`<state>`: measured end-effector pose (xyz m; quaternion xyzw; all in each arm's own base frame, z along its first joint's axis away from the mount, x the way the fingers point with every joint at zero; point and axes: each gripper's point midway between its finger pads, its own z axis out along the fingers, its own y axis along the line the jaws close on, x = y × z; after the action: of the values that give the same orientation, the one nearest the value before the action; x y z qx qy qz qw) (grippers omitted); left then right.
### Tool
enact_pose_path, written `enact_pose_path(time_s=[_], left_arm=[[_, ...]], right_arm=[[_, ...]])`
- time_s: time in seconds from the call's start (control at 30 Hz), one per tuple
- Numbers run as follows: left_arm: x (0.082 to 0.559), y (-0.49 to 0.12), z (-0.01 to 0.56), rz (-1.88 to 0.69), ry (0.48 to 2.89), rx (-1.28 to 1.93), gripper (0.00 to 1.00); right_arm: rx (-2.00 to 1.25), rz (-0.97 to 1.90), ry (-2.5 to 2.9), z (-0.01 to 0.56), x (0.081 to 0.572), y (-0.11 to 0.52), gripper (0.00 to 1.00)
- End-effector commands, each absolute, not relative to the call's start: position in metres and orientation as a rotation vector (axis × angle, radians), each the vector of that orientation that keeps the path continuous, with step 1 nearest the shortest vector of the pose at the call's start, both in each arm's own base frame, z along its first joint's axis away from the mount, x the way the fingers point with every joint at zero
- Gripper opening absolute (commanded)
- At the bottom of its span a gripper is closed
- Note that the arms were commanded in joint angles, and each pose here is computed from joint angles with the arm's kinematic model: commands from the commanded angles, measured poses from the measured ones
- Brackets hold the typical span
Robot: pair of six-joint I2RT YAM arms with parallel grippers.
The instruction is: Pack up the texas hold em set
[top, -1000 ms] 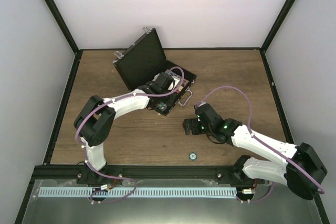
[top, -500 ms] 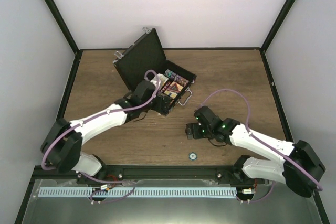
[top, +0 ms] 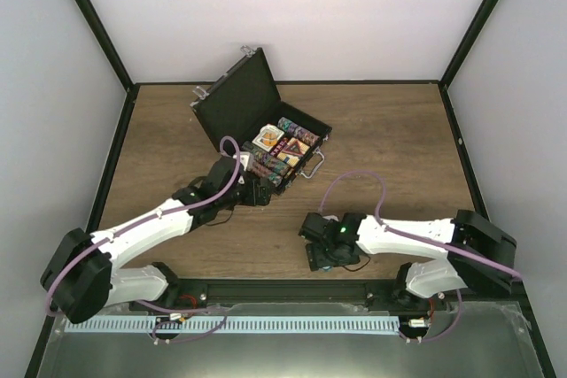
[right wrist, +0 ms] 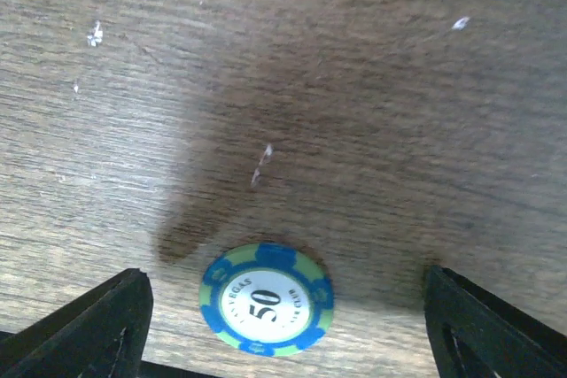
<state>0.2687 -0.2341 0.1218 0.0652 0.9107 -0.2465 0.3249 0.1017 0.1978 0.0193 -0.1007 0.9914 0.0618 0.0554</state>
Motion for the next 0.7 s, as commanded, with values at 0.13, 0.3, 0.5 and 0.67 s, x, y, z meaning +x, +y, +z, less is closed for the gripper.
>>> enact_pose_path(time_s=[0.13, 0.3, 0.5, 0.67], left_arm=[[0.267, -0.233, 0.125, -0.678, 2.383, 0.132, 1.0], [0.267, -0.235, 0.123, -0.686, 2.389, 0.133, 1.0], [0.266, -0.236, 0.121, -0.692, 2.396, 0.135, 1.0], [0.266, -0.239, 0.121, -0.71, 2.399, 0.133, 1.0]], right_arm=[[-0.21, 0.061, 3.048, 0.02, 0.093, 0.207, 0.8], [-0.217, 0.018, 3.066, 0.013, 0.088, 0.203, 0.72], [-0.219, 0.003, 3.084, 0.008, 0.083, 0.202, 0.62], [-0.229, 0.005, 3.102, 0.004, 0.078, 0.202, 0.57]])
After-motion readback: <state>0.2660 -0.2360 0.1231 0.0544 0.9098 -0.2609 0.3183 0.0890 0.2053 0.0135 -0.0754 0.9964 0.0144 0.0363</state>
